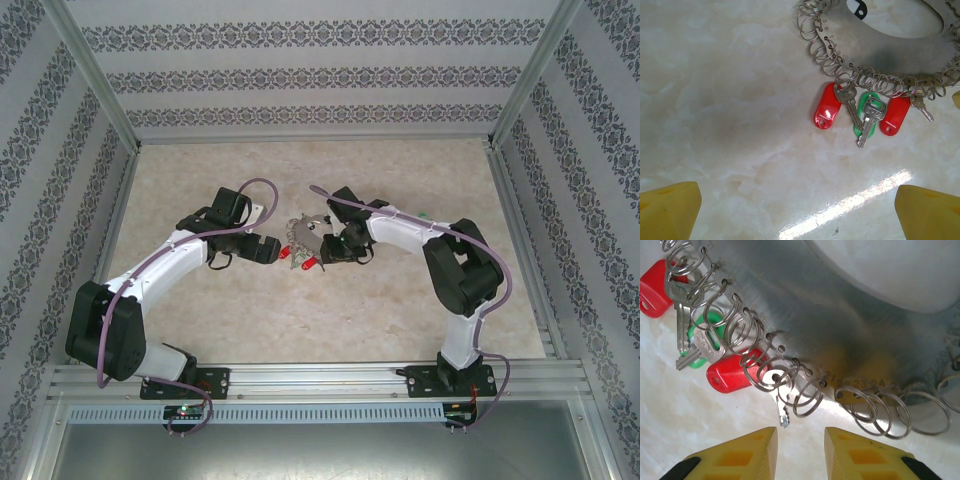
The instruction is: Put the keys on the keyring
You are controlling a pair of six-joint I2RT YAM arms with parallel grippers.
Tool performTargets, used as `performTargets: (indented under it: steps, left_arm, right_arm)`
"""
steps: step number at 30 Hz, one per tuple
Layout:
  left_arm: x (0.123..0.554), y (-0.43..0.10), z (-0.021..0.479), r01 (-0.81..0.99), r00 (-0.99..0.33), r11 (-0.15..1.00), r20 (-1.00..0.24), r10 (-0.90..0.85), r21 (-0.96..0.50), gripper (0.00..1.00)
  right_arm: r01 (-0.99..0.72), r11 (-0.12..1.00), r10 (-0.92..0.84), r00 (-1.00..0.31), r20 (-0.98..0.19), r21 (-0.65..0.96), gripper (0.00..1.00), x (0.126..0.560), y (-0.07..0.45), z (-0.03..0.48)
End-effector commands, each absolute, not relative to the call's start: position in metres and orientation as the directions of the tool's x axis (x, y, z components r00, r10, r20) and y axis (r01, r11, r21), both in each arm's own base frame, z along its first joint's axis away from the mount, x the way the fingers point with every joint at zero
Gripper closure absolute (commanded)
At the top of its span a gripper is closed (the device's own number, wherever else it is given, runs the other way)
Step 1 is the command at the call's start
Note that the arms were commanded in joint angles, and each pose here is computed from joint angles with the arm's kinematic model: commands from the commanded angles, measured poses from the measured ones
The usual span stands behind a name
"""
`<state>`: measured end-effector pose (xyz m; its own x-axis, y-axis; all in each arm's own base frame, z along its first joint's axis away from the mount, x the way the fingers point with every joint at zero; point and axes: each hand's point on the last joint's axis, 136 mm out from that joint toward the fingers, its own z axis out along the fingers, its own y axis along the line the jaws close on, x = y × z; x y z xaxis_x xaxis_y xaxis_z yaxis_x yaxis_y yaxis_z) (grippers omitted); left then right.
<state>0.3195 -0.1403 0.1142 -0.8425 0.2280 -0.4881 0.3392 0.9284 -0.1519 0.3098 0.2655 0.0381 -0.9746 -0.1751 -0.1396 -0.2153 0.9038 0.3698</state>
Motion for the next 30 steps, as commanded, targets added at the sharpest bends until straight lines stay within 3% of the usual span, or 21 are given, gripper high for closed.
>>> performTargets:
  steps: [1,9,15,19,22,26,30]
  left_arm:
    - [0.318,-0.143,0.121,0.367,-0.829,0.922,-0.493,0.265,-0.123,0.0]
    - [0.317,-0.143,0.121,0.368,-0.827,0.922,-0.495,0.267,-0.117,0.0]
    - [0.317,-0.143,0.121,0.37,-0.826,0.922,-0.495,0.27,-0.114,0.0]
    - [0.317,-0.144,0.121,0.376,-0.823,0.92,-0.498,0.274,-0.114,0.0]
    - [0.317,-0.147,0.12,0.383,-0.82,0.916,-0.5,0.277,-0.121,0.0]
    - [0.315,-0.152,0.121,0.398,-0.816,0.906,-0.506,0.28,-0.141,0.0]
    - [0.312,-0.161,0.123,0.434,-0.8,0.885,-0.524,0.292,-0.169,0.0]
  right_arm:
    - [-0.222,0.911,-0.182,-0.973,-0.144,0.346,0.68,0.316,0.27,0.035]
    - [-0.218,0.929,-0.188,-0.974,-0.127,0.299,0.67,0.32,0.266,0.025]
    - [-0.219,0.953,-0.195,-0.972,-0.13,0.211,0.82,0.325,0.249,0.021]
    - [-0.197,0.959,-0.169,-0.974,-0.148,0.205,0.96,0.331,0.233,0.025]
    - [-0.203,0.953,-0.166,-0.971,-0.171,0.227,1.0,0.336,0.225,0.032]
    - [-0.269,0.925,-0.22,-0.955,-0.2,0.268,1.0,0.34,0.218,0.043]
    - [-0.454,0.81,-0.393,-0.89,-0.233,0.37,1.0,0.323,0.236,0.053]
